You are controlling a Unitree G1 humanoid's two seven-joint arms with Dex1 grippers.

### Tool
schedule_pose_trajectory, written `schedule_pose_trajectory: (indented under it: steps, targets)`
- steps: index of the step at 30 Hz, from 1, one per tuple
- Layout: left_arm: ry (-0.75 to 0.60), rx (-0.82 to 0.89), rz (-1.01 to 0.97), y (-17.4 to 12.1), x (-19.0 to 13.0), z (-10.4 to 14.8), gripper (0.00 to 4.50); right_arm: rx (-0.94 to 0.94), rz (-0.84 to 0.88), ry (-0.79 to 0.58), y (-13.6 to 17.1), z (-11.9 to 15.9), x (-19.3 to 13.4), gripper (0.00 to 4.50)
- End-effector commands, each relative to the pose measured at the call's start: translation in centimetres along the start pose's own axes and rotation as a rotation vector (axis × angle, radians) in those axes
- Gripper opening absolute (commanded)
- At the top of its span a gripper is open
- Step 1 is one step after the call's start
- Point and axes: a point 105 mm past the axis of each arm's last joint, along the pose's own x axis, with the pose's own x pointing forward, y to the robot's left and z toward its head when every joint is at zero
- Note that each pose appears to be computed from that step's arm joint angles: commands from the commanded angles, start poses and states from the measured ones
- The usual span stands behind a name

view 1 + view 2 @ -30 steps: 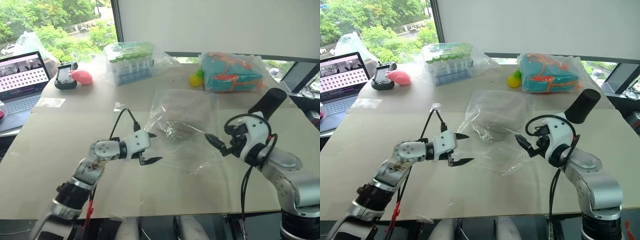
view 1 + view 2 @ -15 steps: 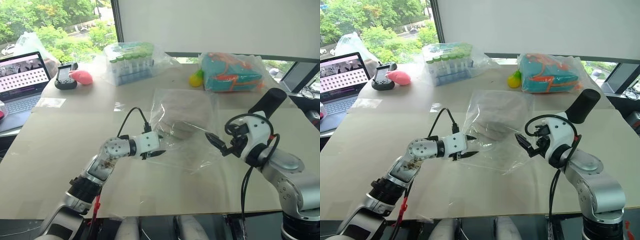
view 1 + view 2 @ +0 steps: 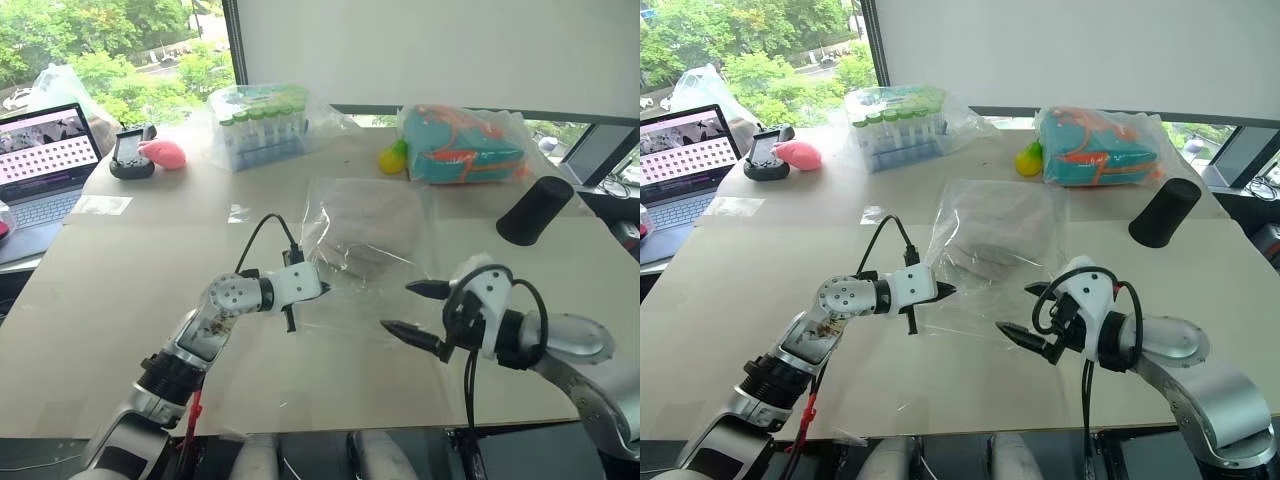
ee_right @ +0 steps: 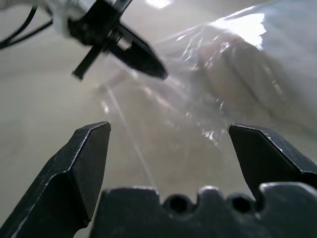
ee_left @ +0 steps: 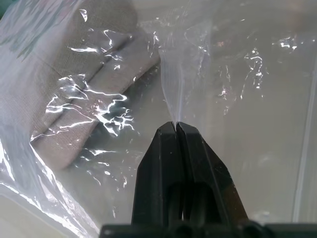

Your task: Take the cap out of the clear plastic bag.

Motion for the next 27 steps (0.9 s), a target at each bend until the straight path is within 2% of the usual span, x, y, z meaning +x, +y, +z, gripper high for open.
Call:
schedule_pose_trajectory:
  steps: [1, 11, 18, 21, 23, 27]
  targets:
    - [-0.030, 0.042, 0.047, 1.4, -0.4, 1.4, 0.05, -0.054, 0.012, -0.030, 0.3, 0.8, 0.2, 4.50]
    - [-0.159, 0.028, 0.187, 5.5, -0.6, 4.8, 0.05, -0.152, 0.046, -0.025, 2.4, 1.8, 2.0, 4.50]
    - [-0.235, -0.012, 0.228, 6.8, -0.5, 6.8, 0.05, -0.190, -0.075, -0.054, 1.0, 3.3, 3.0, 4.50]
    - [-0.235, -0.036, 0.159, 5.9, -0.3, 6.8, 0.05, -0.182, -0.097, -0.069, 0.9, 3.7, 3.0, 4.50]
    - [-0.253, -0.043, 0.028, 3.9, -0.6, 6.9, 0.05, -0.177, -0.112, -0.065, 0.6, 3.6, 2.8, 4.50]
    - [-0.251, -0.054, -0.116, 1.6, -1.2, 6.9, 0.05, -0.177, -0.149, -0.031, -0.2, 3.0, 1.9, 4.50]
